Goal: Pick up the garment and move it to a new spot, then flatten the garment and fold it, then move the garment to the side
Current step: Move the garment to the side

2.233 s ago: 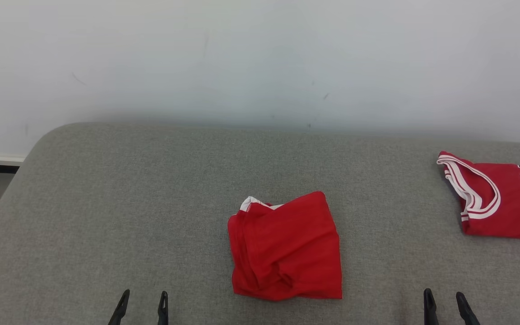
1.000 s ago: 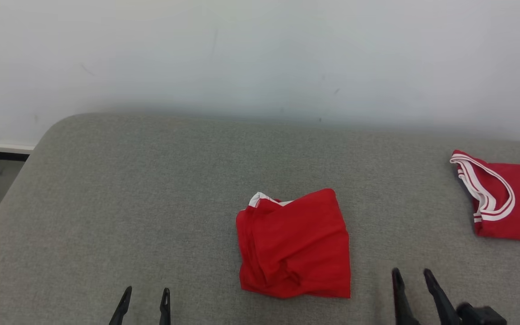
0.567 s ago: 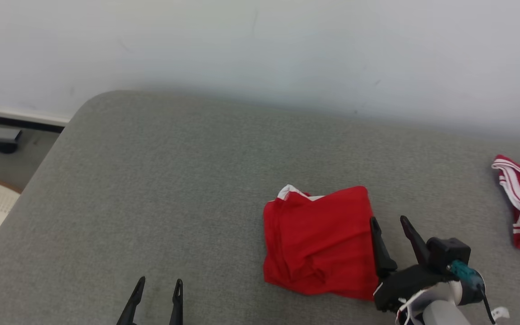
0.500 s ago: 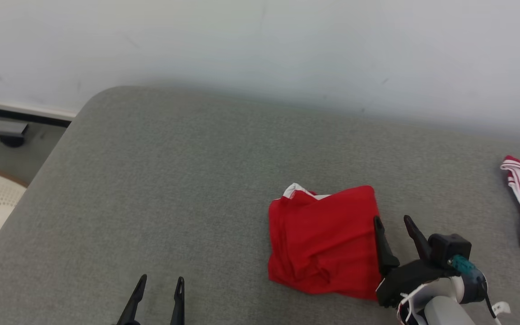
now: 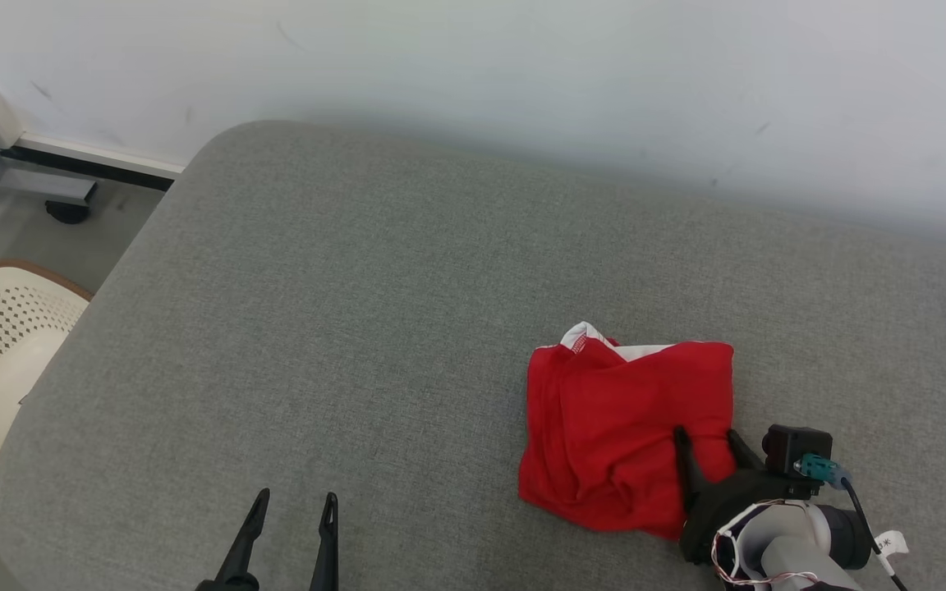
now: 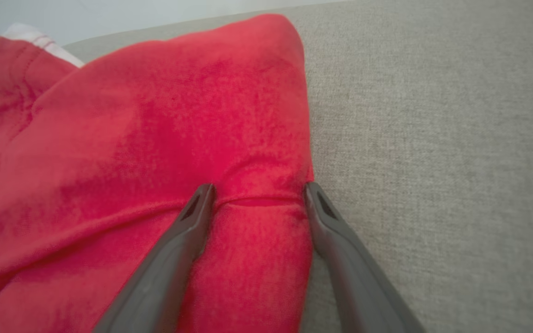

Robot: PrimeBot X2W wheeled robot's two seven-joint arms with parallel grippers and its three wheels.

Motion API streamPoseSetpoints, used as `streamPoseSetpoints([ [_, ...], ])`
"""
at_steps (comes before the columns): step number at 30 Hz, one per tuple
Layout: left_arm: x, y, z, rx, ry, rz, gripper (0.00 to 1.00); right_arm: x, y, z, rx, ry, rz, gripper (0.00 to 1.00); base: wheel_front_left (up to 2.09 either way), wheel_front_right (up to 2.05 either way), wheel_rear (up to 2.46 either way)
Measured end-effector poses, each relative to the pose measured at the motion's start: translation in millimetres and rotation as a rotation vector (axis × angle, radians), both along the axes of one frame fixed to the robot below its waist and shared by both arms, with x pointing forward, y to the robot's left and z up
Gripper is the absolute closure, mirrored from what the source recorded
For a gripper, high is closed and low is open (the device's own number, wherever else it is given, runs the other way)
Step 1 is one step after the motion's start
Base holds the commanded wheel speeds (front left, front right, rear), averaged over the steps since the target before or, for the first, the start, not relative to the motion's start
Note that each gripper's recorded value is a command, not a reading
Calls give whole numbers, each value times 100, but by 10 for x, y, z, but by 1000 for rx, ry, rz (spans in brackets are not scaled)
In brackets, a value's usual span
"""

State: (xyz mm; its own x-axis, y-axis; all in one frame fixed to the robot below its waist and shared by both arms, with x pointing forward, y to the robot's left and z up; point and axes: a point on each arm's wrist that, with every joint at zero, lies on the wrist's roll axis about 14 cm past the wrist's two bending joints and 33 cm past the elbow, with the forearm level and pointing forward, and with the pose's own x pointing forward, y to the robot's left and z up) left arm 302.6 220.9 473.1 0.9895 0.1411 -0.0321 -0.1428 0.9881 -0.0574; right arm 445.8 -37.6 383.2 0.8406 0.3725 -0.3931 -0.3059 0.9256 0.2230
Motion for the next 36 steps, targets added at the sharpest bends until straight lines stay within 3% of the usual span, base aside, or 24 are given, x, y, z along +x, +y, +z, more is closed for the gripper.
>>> streamPoseSetpoints([
  [13,40,-57,40,-1,-16,-22,0,-13,-195,34,-23,-14,-45,0,0,0,0],
  [21,10,-57,26,-5,-12,-20,0,-76,-54,-62,28,68,-34,0,0,0,0],
  [22,10,-57,26,-5,-12,-20,0,-76,-54,-62,28,68,-34,33,0,0,0],
  [23,4,-48,22,-5,-10,-17,0,-73,-23,-63,39,81,-32,78,0,0,0],
  [24,-3,-39,20,-5,-10,-14,0,-74,5,-64,42,90,-25,100,0,0,0],
  [30,-12,18,20,-13,-11,5,0,-86,120,-16,56,72,6,100,0,0,0],
  [36,60,-52,19,-32,-15,-17,0,93,20,200,-9,-29,40,100,0,0,0],
])
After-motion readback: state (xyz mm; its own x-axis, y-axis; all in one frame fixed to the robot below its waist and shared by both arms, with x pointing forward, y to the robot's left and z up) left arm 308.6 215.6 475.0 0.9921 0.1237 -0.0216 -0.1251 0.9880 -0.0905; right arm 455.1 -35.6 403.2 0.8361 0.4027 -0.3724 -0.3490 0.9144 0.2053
